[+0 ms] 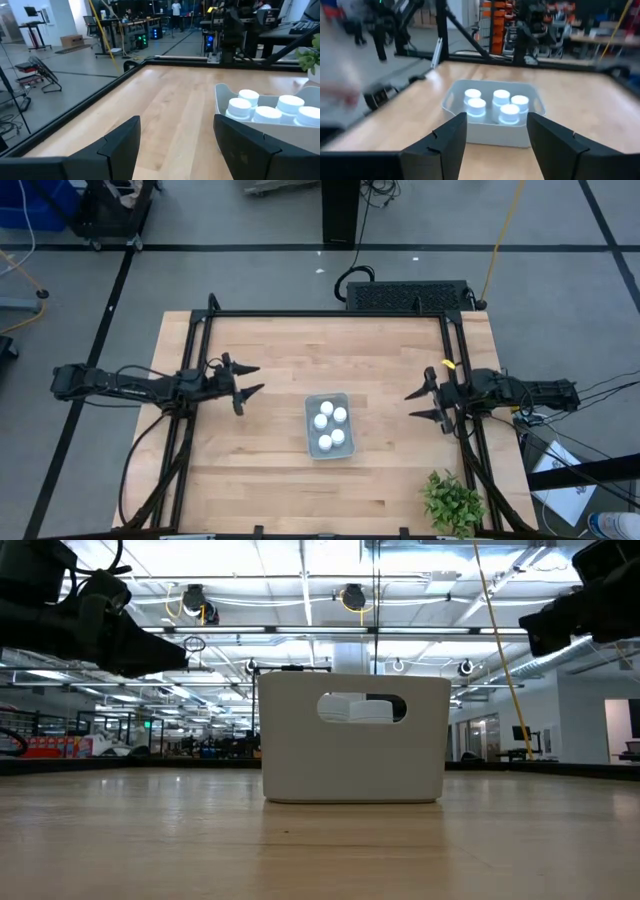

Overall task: Pick and place pill bottles into a basket
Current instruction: Return to Home Position

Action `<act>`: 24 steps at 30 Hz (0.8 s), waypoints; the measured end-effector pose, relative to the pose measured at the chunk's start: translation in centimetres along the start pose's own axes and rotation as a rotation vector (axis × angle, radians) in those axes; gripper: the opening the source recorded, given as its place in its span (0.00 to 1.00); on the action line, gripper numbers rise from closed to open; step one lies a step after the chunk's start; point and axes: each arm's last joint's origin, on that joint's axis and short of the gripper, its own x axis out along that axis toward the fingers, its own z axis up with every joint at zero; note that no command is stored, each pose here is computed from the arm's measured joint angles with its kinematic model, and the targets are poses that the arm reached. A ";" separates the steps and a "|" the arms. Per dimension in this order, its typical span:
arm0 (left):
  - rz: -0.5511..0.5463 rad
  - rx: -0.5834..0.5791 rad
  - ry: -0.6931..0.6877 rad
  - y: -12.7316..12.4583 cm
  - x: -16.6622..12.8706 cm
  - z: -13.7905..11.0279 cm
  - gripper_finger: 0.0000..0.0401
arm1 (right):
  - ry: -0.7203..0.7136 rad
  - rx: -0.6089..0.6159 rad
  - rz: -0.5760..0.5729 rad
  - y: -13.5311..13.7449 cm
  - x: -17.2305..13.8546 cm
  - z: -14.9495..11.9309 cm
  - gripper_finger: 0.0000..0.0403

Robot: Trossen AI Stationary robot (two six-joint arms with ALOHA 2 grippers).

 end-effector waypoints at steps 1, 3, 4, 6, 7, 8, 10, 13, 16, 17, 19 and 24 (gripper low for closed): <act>0.000 0.001 -0.001 0.0 0.0 0.0 0.64 | 0.000 0.050 -0.001 0.0 0.0 0.0 0.50; 0.000 0.003 0.000 0.0 0.0 0.0 0.64 | -0.001 0.125 -0.001 0.0 0.0 0.0 0.50; 0.000 0.003 0.001 0.0 0.0 0.0 0.64 | -0.001 0.150 -0.001 0.0 0.0 0.0 0.50; 0.000 0.002 0.001 0.0 0.0 0.0 0.64 | -0.002 0.180 -0.001 0.0 0.0 0.0 0.50; 0.000 0.003 0.002 0.0 0.0 0.0 0.64 | -0.002 0.184 -0.001 0.0 0.0 0.0 0.51; 0.000 0.005 0.002 0.0 0.0 0.0 0.64 | -0.002 0.184 -0.001 0.0 0.0 0.0 0.51; 0.001 0.004 0.002 0.0 0.0 0.0 0.64 | -0.003 0.181 -0.001 0.0 0.0 0.0 0.51; 0.001 0.004 0.002 0.0 0.0 0.0 0.64 | -0.003 0.183 -0.001 0.0 0.0 0.0 0.50; 0.001 0.003 0.002 0.0 0.0 0.0 0.64 | -0.003 0.183 -0.001 0.0 0.0 0.0 0.50; 0.001 0.003 0.002 0.0 0.0 0.0 0.64 | -0.003 0.183 -0.001 0.0 0.0 0.0 0.50; 0.001 0.003 0.003 0.0 0.0 0.0 0.64 | -0.003 0.183 -0.001 0.0 0.0 0.0 0.50; 0.001 0.003 0.003 0.0 0.0 0.0 0.64 | -0.003 0.183 -0.001 0.0 0.0 0.0 0.51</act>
